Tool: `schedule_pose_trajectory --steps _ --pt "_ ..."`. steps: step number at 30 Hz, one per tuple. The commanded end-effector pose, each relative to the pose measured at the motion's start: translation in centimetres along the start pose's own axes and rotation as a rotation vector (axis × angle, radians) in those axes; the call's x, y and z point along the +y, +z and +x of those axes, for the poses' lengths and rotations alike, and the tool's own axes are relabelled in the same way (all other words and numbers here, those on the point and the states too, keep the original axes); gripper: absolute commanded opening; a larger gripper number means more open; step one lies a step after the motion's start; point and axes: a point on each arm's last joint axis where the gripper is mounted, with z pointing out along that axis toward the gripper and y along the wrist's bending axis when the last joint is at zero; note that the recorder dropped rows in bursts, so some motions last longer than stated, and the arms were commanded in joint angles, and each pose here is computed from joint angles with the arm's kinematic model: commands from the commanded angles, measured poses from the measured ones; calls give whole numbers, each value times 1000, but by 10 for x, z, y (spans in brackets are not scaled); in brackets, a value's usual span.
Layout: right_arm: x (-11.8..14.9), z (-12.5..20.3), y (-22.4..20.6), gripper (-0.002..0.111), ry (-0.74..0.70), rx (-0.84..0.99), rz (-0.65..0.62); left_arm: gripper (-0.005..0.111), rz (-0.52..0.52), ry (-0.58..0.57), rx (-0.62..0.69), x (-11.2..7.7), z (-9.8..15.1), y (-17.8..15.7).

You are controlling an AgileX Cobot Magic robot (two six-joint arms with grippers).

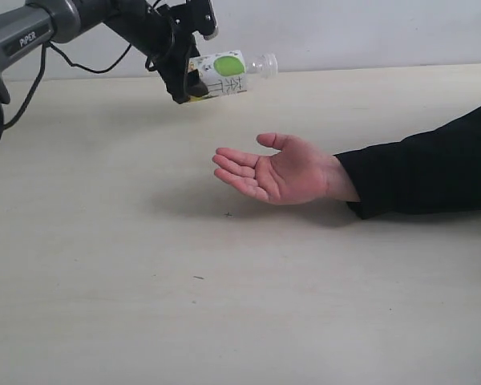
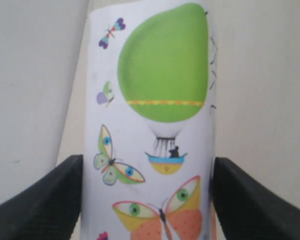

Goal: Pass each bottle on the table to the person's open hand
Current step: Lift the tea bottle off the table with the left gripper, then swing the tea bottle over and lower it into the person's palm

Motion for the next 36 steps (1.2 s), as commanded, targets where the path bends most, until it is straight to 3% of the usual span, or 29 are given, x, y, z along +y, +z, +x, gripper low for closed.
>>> schedule_pose_trajectory --steps 1,10,15,18,27,33,36 --pt "0 0 0 0 -6 -10 1 0 15 -75 -8 3 -10 -19" --pt "0 0 0 0 -6 -10 1 0 126 -92 174 -19 -30 -37" --pt "0 0 0 0 -6 -10 1 0 9 -257 278 -20 -49 -57" --pt "0 0 0 0 -6 -10 1 0 9 -299 300 -28 -66 -72" --pt "0 0 0 0 -6 -10 1 0 -79 -492 264 -53 -120 -99" --pt "0 0 0 0 -6 -10 1 0 -119 -706 234 -80 -154 -111" --pt "0 0 0 0 -6 -10 1 0 -167 -754 263 -98 -164 -113"
